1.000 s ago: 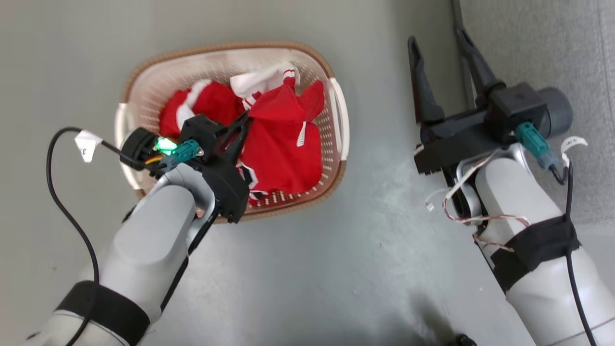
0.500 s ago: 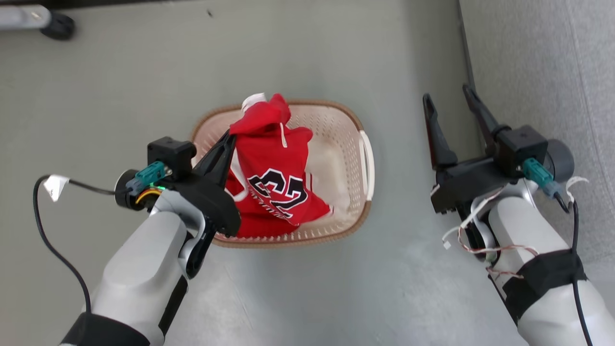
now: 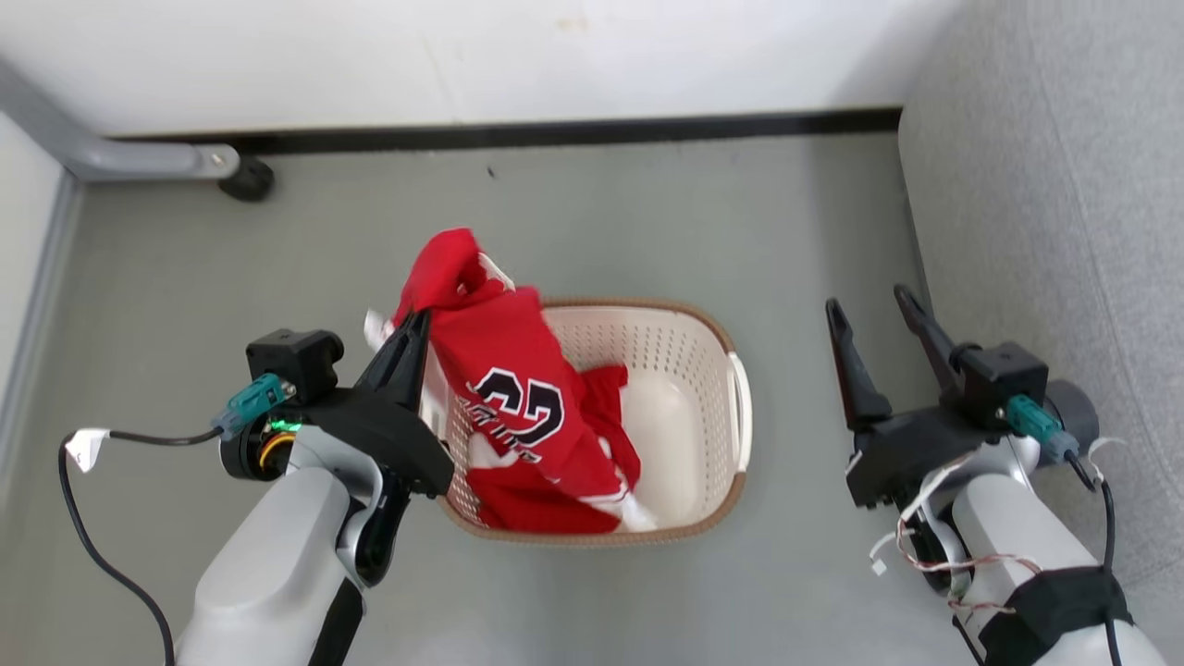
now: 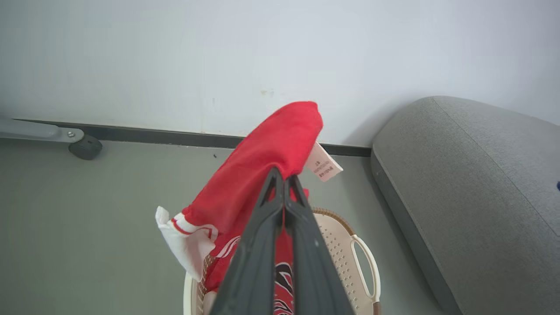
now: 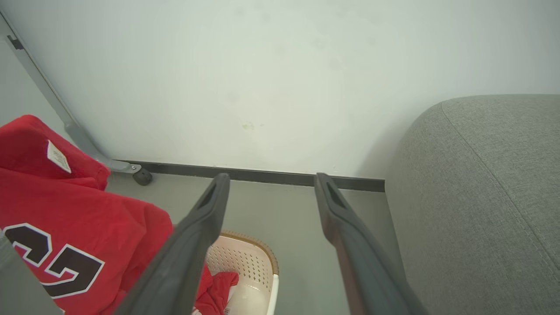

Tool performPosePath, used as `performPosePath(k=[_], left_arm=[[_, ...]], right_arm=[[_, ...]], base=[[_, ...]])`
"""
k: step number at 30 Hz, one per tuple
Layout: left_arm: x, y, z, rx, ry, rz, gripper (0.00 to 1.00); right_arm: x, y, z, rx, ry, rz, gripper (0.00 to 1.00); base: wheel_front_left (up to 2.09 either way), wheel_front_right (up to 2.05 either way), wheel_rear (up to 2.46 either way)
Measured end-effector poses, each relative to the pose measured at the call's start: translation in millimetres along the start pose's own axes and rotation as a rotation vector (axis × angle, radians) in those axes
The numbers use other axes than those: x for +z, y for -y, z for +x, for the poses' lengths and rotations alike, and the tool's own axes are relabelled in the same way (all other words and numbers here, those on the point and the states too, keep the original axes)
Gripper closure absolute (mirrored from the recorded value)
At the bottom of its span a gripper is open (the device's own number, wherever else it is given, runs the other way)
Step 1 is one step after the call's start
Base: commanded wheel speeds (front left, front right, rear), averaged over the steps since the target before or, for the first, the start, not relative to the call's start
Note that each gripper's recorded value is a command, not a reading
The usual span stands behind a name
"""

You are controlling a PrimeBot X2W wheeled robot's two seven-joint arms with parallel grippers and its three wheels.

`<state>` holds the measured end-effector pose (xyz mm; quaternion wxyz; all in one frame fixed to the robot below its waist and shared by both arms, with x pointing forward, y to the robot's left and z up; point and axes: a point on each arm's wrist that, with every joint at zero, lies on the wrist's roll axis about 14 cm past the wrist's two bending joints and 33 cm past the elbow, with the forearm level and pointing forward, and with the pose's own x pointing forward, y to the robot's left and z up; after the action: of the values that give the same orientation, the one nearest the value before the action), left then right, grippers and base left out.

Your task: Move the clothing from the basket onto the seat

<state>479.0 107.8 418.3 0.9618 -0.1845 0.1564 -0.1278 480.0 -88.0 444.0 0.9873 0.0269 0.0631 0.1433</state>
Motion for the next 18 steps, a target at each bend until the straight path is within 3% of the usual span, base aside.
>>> performPosePath(k=[12, 18], left_arm=[[47, 17, -38, -0.022, 0.151, 0.011, 1.0], [82, 46, -50, -0.095, 0.259, 0.046, 1.0]], right_arm=[[24, -19, -26, 0.04, 0.048, 0.011, 0.0], [32, -23, -38, 0.049, 0.067, 0.013, 0.0]], base=[[0.0, 0.0, 0.0], [0.0, 0.0, 0.0]])
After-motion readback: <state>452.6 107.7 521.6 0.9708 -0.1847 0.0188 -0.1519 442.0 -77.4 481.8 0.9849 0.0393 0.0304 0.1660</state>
